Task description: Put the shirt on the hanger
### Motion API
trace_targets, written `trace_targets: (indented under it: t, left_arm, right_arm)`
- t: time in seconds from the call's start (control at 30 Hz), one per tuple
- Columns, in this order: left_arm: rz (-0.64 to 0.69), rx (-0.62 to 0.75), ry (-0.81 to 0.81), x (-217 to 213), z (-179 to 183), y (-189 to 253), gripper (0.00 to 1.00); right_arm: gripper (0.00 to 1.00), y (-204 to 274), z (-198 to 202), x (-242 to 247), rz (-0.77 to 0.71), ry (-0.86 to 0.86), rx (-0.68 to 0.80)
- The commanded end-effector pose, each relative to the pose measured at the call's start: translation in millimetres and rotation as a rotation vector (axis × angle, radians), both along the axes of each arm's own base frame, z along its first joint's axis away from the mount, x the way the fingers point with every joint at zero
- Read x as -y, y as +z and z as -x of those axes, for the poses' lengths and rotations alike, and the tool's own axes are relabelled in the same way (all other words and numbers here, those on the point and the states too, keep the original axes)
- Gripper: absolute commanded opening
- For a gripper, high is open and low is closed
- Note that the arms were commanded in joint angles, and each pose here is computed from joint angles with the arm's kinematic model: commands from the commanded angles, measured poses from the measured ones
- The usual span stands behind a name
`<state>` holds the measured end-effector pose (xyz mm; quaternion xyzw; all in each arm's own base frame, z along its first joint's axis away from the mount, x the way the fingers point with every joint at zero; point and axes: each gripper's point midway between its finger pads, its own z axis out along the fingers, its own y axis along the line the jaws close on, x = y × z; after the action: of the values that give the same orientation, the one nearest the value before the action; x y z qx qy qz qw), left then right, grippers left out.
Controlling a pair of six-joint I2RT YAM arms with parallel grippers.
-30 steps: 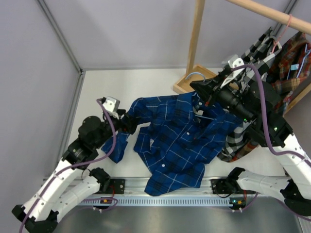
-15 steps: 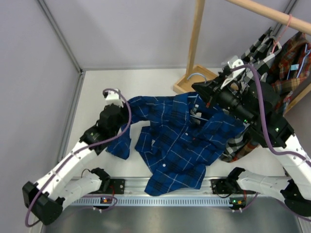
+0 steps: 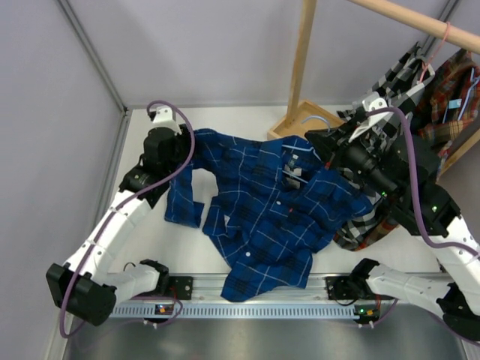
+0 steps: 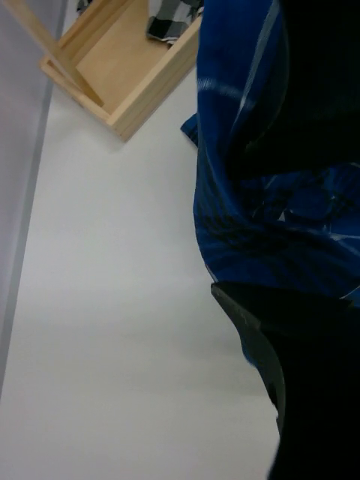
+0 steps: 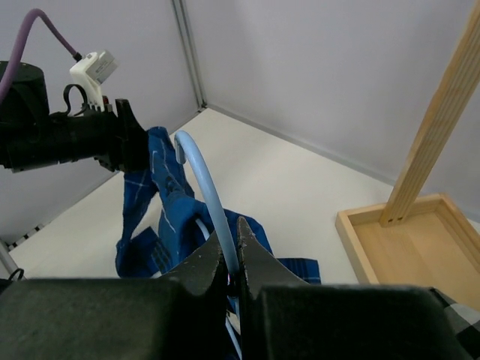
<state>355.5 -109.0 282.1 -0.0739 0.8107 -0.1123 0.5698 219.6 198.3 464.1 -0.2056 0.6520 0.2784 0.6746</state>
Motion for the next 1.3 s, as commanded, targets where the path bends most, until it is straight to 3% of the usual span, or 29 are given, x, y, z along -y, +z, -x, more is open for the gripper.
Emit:
trace_targets:
  t: [0.0, 0.1, 0.2, 0.23, 0.37, 0.47, 0.53, 0.57, 0.73, 1.0, 1.1, 1.2, 1.23, 1.27]
  left_arm:
    - [0.023, 0.106, -0.121, 13.5, 10.6, 45.1, 0.65]
    - [-0.009, 0.164, -0.122, 4.5, 22.6, 78.3, 0.81]
    - [-0.020, 0.224, -0.324, 31.7, 39.0, 118.9, 0.98]
    - [0.025, 0.237, -0.556, 67.3, 59.0, 127.6, 0.98]
    - [0.066, 0.314, -1.135, 150.4, 121.7, 158.3, 0.98]
    - [0.006, 0.337, -1.362, 183.9, 145.4, 145.1, 0.98]
    - [-0.103, 0.419, -1.475, 202.3, 163.4, 144.2, 0.98]
    - [-0.113, 0.383, -1.530, 207.7, 167.6, 131.4, 0.98]
    - [-0.184, 0.390, -1.630, 213.3, 167.0, 123.2, 0.97]
    - [-0.193, 0.174, -1.714, 224.3, 153.3, 83.3, 0.77]
    - [-0.176, 0.160, -1.744, 224.8, 157.6, 78.9, 0.57]
    - [-0.177, 0.176, -1.757, 223.0, 161.2, 80.2, 0.24]
    - [-0.175, 0.183, -1.761, 222.4, 163.0, 81.8, 0.06]
    - [-0.175, 0.190, -1.766, 221.9, 164.2, 83.0, 0.00]
  right_arm:
    - [0.00, 34.3, -2.8, 5.9, -0.083, -0.029, 0.077]
    - [0.00, 31.8, -8.4, 6.8, -0.080, -0.053, 0.070]
    - [0.00, 27.6, -12.8, 7.2, -0.098, -0.076, 0.045]
    - [0.00, 25.8, -12.8, 5.4, -0.095, -0.069, 0.042]
    - [0.00, 19.5, -7.3, -9.5, -0.062, 0.016, 0.043]
    - [0.00, 20.4, -2.5, -13.0, -0.068, 0.048, 0.041]
    - [0.00, 18.9, 2.9, -17.8, -0.067, 0.088, 0.037]
    - [0.00, 19.3, 5.8, -18.1, -0.068, 0.100, 0.040]
    - [0.00, 15.7, 16.8, -21.4, -0.055, 0.159, 0.053]
    - [0.00, 15.5, 32.3, -28.5, -0.039, 0.252, 0.090]
    - [0.00, 19.5, 33.6, -26.8, -0.051, 0.250, 0.108]
    - [0.00, 21.8, 36.1, -28.1, -0.056, 0.265, 0.118]
    - [0.00, 21.9, 36.4, -28.6, -0.057, 0.268, 0.119]
    - [0.00, 20.9, 36.7, -30.1, -0.058, 0.275, 0.116]
